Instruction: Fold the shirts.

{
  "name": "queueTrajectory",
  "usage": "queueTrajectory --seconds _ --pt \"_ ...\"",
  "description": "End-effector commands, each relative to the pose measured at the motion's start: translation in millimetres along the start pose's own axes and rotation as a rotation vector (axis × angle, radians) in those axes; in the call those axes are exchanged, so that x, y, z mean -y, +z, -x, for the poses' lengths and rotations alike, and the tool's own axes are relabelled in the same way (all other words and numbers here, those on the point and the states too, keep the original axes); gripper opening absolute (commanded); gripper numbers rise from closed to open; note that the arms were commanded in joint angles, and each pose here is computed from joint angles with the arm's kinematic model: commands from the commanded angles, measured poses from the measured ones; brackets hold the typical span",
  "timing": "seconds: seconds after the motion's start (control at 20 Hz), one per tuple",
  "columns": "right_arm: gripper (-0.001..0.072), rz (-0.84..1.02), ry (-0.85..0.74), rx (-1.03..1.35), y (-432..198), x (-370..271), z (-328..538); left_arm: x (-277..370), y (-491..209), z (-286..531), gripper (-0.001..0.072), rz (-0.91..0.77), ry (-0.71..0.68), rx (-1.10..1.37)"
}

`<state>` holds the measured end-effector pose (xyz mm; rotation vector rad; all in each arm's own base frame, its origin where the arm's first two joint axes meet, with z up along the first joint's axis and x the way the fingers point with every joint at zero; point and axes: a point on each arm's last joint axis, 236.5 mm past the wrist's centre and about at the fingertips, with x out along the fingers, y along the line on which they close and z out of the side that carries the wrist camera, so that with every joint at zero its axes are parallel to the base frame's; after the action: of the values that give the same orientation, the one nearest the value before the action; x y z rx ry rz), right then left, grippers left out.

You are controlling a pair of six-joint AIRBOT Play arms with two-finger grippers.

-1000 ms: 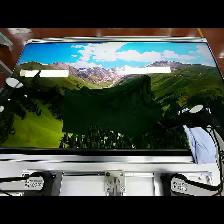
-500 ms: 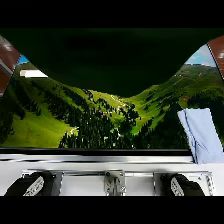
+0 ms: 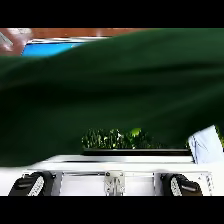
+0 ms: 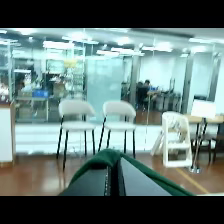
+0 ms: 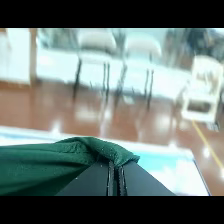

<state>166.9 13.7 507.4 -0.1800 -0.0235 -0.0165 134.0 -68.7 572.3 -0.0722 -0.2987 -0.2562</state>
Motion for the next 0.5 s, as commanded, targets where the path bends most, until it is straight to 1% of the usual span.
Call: queueTrajectory --seconds 0.0,0.1,0.2,0.35,0.45 --pt "0.0060 0.000 -0.053 -0.239 -55 14 2 -11 -35 12 0.0044 -0.017 0.062 -0.153" --pt "0.0060 -0.016 -0.036 -0.481 -108 17 -11 -19 -67 3 0.0044 0.017 0.072 -0.255" --pt "0.0060 -0.057 0.009 -0.685 -158 14 -38 -33 -122 -10 0.0044 0.089 0.088 -0.413" --pt "0.0059 -0.117 0.083 -1.011 -262 5 -81 -59 -235 -27 0.0044 0.186 0.125 -0.680" --pt "0.0059 -0.175 0.140 -1.132 -334 -10 -116 -79 -324 -34 0.0044 0.267 0.163 -0.855"
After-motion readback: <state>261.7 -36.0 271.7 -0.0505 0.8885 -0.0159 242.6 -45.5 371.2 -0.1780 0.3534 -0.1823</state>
